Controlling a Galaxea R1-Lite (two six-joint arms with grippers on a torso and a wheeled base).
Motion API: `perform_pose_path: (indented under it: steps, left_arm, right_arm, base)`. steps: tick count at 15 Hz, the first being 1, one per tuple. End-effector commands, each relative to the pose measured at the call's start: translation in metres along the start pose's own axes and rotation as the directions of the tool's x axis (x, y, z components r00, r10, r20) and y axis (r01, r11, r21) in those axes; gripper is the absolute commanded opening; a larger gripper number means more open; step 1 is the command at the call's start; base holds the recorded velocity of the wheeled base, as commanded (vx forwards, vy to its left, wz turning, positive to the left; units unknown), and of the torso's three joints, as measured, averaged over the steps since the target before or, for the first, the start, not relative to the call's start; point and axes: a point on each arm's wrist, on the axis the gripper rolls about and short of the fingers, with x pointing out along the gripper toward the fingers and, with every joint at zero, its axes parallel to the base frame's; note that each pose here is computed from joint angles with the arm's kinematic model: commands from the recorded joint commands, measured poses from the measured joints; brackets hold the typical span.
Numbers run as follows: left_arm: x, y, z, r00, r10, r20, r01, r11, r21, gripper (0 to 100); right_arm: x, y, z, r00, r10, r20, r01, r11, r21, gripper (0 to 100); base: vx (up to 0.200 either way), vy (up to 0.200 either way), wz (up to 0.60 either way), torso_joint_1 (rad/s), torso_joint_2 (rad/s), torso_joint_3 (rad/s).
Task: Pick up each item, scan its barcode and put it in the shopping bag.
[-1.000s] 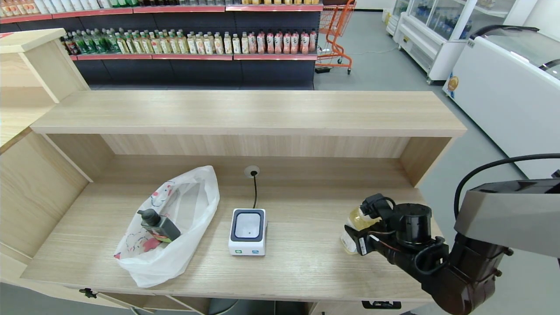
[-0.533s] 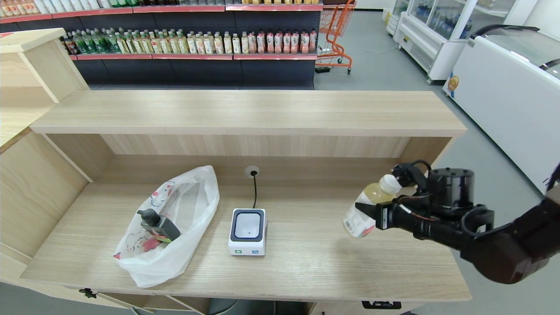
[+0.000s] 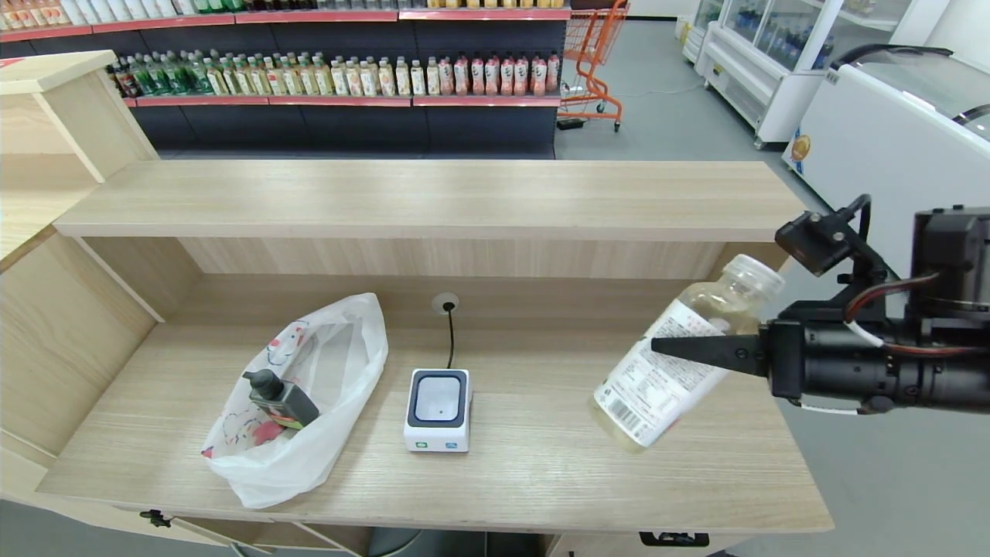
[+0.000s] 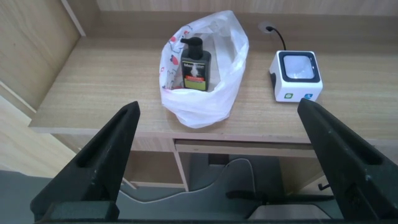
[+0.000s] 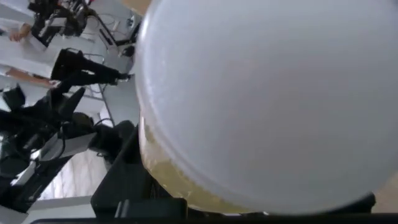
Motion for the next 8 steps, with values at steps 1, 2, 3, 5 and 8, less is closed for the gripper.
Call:
perform_pose_path:
  steps: [1, 2, 3, 5, 8]
  left_arm:
    - [0.000, 0.000, 0.000, 1.000, 0.001, -0.001, -0.001, 1.000, 0.000, 100]
    - [0.000, 0.000, 0.000, 1.000, 0.001, 0.001, -0.001, 1.000, 0.000, 100]
    - [0.000, 0.000, 0.000, 1.000, 0.000, 0.001, 0.000, 1.000, 0.000, 100]
    - [0.000, 0.000, 0.000, 1.000, 0.001, 0.001, -0.001, 1.000, 0.000, 100]
    - [0.000, 0.000, 0.000, 1.000, 0.001, -0.001, -0.001, 1.000, 0.000, 100]
  right_arm:
    - [-0.022, 0.025, 0.004, 0.997, 0.066, 0.031, -0.065, 0.997, -0.042, 0]
    - [-0.024, 0.027, 0.001, 0.997, 0.077, 0.027, -0.076, 0.996, -0.044, 0]
    - [-0.025, 0.032, -0.001, 0.995, 0.103, 0.018, -0.102, 0.994, -0.050, 0]
    - [-0.026, 0.034, -0.003, 0.991, 0.134, 0.009, -0.133, 0.990, -0.056, 0]
    - [-0.028, 0.039, -0.003, 0.988, 0.151, 0.010, -0.150, 0.986, -0.069, 0]
  base:
    - [0.000, 0.000, 0.00, 0.000, 0.00, 0.000]
    - [0.000, 0.000, 0.00, 0.000, 0.00, 0.000]
    - [0.000, 0.000, 0.00, 0.000, 0.00, 0.000]
    - [0.000, 0.000, 0.00, 0.000, 0.00, 0.000]
    - [0.000, 0.000, 0.00, 0.000, 0.00, 0.000]
